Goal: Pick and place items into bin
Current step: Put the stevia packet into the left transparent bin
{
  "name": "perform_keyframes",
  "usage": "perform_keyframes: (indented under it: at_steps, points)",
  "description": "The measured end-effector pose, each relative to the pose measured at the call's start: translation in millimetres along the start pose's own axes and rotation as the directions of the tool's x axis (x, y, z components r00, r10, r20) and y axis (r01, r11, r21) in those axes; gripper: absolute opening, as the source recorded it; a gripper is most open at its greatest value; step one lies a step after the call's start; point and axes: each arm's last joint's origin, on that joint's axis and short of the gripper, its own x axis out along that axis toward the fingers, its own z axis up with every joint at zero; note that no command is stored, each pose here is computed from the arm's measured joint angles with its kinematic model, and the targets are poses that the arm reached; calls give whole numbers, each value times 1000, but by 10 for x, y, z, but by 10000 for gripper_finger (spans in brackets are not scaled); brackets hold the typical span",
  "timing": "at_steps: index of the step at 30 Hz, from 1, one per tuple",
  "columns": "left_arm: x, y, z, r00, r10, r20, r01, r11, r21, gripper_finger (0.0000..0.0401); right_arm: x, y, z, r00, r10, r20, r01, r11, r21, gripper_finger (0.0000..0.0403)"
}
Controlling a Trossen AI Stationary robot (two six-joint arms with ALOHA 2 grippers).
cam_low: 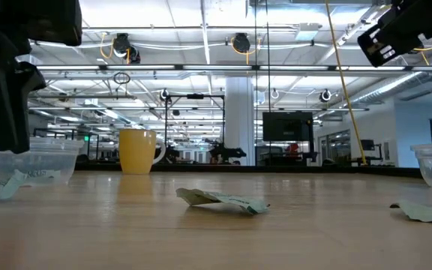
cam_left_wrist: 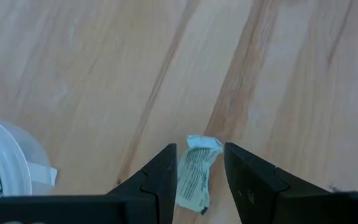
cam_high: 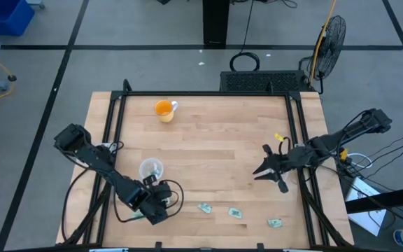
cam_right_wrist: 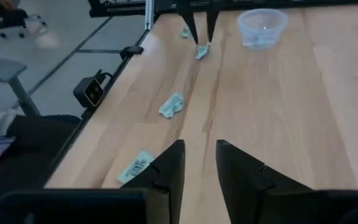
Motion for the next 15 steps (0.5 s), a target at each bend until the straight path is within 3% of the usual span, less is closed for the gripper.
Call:
perform_keyframes:
  at_steps: [8, 15]
  points:
    - [189, 28, -98, 998, 40, -43, -39, 999, 10, 136, 36, -36, -6, 992, -127, 9, 127, 985, -113, 84]
    - [295, 79, -141, 994, 79, -72, -78, 997, 13, 136, 36, -47, 13, 990, -135, 27, 138, 978, -156, 84]
